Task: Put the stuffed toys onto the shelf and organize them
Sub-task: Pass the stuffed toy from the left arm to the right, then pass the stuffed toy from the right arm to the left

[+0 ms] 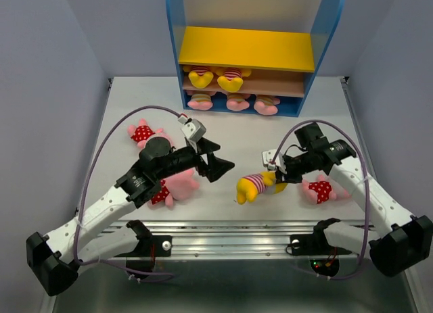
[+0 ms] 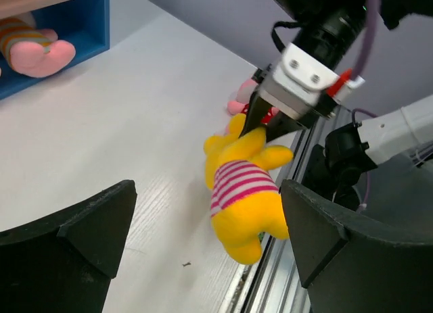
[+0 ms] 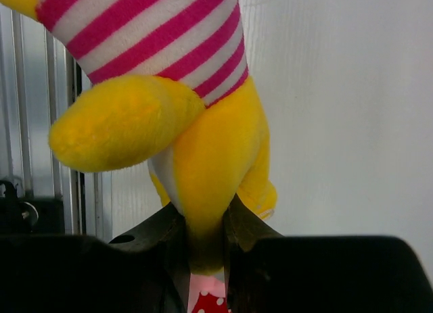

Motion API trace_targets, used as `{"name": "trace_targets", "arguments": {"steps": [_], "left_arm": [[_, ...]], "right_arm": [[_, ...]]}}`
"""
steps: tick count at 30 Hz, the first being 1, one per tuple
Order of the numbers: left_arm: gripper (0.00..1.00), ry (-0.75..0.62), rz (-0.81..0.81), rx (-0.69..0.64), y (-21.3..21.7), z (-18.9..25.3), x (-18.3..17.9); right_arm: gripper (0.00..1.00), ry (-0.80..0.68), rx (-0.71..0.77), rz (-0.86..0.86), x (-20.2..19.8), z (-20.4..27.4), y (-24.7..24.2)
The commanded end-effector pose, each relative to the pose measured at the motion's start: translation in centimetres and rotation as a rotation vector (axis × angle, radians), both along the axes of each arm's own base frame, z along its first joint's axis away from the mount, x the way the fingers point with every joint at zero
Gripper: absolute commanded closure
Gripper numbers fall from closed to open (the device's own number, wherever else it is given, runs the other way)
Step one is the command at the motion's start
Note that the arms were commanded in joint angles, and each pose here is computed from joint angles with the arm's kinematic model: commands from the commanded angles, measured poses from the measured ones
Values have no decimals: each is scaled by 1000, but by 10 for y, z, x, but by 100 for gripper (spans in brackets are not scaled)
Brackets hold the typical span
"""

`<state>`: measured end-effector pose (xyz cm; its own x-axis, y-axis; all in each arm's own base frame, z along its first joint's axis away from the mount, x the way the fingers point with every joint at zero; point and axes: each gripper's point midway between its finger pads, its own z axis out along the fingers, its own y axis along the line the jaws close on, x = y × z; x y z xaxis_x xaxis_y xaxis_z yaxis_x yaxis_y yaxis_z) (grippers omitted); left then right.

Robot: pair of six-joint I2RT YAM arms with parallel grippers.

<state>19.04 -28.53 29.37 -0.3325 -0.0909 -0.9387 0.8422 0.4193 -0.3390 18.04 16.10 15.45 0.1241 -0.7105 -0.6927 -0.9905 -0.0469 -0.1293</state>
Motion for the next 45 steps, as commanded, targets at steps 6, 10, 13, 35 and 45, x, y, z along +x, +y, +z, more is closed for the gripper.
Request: {"name": "trace_targets", "arguments": {"steps": [6, 10, 13, 35, 45], "left_arm": [[3, -314, -9, 259, -14, -42, -25], [4, -447, -44, 289, -35, -57, -48], [4, -487, -42, 325, -42, -68, -47], [18, -629, -136, 481, -86, -132, -42], [100, -580, -140, 536, -94, -148, -38]], "right_arm": [[98, 133, -245, -130, 16, 1, -27], [98, 196, -310, -160, 16, -2, -31], [98, 207, -330, -160, 17, -3, -30], [96, 243, -307, -59, -9, 1, -10], [96, 250, -261, -35, -17, 8, -3]]}}
